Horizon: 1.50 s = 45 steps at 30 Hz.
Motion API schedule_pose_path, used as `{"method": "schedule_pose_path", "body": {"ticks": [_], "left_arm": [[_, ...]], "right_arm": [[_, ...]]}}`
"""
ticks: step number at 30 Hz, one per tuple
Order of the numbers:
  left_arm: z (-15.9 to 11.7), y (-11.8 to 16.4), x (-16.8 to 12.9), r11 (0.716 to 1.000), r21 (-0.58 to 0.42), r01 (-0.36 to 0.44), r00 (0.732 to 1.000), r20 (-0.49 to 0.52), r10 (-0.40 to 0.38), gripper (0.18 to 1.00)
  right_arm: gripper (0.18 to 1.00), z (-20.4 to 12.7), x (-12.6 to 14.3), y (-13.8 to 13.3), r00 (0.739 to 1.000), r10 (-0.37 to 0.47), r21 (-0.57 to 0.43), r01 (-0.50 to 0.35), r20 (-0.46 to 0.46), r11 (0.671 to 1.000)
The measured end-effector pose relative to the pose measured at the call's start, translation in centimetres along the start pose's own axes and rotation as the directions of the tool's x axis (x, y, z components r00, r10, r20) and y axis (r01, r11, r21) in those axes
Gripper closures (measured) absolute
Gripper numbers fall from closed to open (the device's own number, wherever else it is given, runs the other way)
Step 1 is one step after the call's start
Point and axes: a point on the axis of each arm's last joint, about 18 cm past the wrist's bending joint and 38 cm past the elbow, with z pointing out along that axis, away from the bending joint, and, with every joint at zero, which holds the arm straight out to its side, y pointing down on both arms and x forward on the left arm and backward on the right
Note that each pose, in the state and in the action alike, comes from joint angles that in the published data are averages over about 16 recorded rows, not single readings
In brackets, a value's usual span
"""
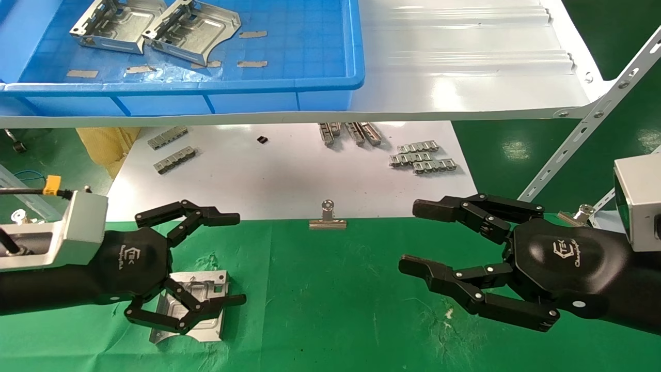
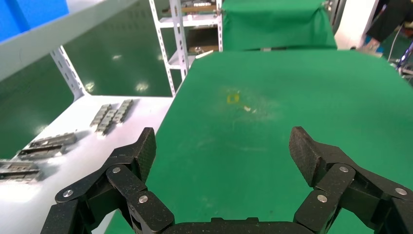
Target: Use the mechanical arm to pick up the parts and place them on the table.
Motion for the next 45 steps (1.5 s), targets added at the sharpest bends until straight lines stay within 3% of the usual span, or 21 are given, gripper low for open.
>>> {"method": "schedule_pose_path", "body": {"ticks": [11, 23, 45], "left_arm": [[-0.1, -2.5, 2.0, 0.996, 0.071, 0.058, 0.998, -0.021, -0.057, 0.183], [-0.5, -5.4, 4.6, 0.986, 0.122, 0.113, 0.993, -0.057, -0.106, 0.183], [-0.7, -6.6, 5.8, 0.982, 0.138, 0.130, 0.990, -0.075, -0.121, 0.183]], "right_arm": [[0.361, 0.0, 0.0, 0.0, 1.000, 0.000, 0.000, 0.000, 0.000, 1.000], [0.210, 0.0, 0.0, 0.0, 1.000, 0.000, 0.000, 0.000, 0.000, 1.000], [0.178, 0.0, 0.0, 0.0, 1.000, 0.000, 0.000, 0.000, 0.000, 1.000]]}}
